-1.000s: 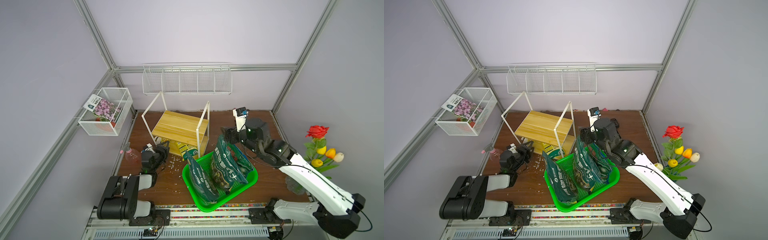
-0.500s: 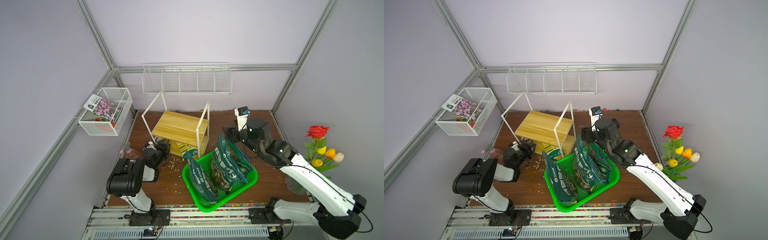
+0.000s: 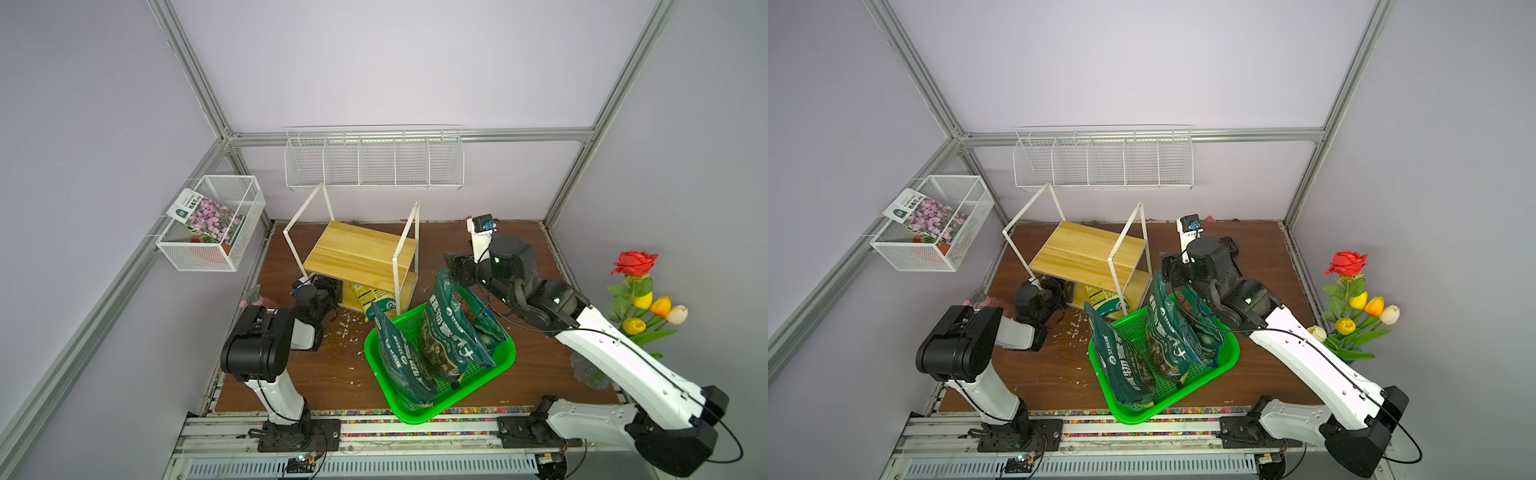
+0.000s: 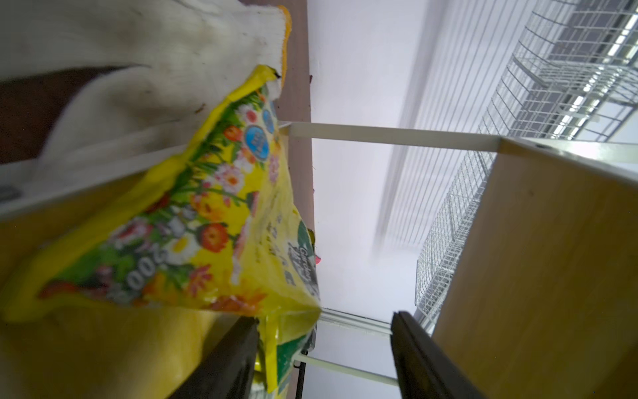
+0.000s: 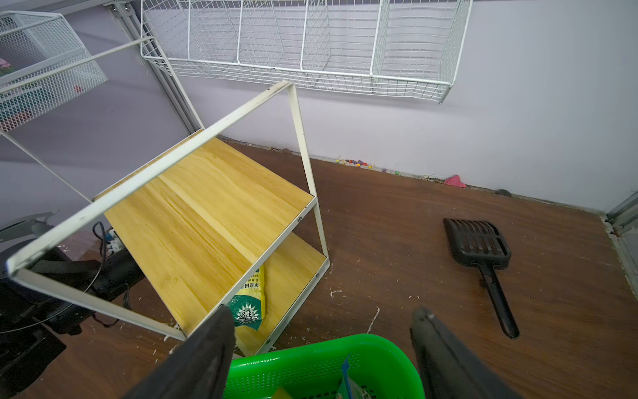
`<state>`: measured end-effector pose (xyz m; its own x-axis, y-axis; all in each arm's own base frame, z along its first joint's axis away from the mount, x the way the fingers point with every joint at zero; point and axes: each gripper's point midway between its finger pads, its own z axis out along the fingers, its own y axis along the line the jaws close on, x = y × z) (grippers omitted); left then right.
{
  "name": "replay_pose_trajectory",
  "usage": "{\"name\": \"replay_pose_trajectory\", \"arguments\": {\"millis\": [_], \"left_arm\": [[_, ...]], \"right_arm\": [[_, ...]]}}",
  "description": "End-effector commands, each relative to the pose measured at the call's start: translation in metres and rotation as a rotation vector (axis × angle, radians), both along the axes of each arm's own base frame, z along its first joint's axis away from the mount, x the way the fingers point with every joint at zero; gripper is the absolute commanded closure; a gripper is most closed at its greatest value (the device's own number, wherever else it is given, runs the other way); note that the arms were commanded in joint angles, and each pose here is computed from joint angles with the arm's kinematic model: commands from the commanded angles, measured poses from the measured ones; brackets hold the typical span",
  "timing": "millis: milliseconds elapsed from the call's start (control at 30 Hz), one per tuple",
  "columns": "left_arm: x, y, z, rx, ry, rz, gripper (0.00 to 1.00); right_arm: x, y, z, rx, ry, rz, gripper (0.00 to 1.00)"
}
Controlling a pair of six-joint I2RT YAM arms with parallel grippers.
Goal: Take down the fertilizer bag from the shelf
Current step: Pick up the fertilizer bag from the shelf.
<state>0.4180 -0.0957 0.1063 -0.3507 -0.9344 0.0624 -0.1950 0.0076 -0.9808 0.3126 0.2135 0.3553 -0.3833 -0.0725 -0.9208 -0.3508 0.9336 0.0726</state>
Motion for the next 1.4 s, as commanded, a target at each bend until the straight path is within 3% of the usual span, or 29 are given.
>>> {"name": "replay_pose_trajectory", "arguments": {"millis": [0, 467, 567, 867, 1100, 1367], "left_arm": [[0.003, 0.001, -0.01, -0.018, 0.047, 0.026, 0.33], [0.025, 0.009, -0.026, -0.026, 0.1, 0.09, 0.32], [0.025, 0.009, -0.027, -0.025, 0.1, 0.092, 0.41], [0.027, 0.001, -0.023, -0.035, 0.06, 0.05, 0.88], [0.02, 0.002, -0.025, -0.033, 0.049, 0.045, 1.0], [0.008, -0.002, -0.007, 0.035, -0.012, -0.007, 1.0]], "right_arm": [[0.003, -0.007, 0.0, -0.018, -0.025, -0.027, 0.16], [0.0, -0.013, -0.004, -0.031, -0.026, -0.036, 0.16], [-0.001, -0.015, -0.001, -0.034, -0.034, -0.042, 0.16], [-0.001, -0.016, 0.003, -0.035, -0.046, -0.044, 0.16], [0.0, -0.016, 0.005, -0.031, -0.048, -0.044, 0.16], [0.001, -0.014, 0.008, -0.03, -0.046, -0.037, 0.16]]}}
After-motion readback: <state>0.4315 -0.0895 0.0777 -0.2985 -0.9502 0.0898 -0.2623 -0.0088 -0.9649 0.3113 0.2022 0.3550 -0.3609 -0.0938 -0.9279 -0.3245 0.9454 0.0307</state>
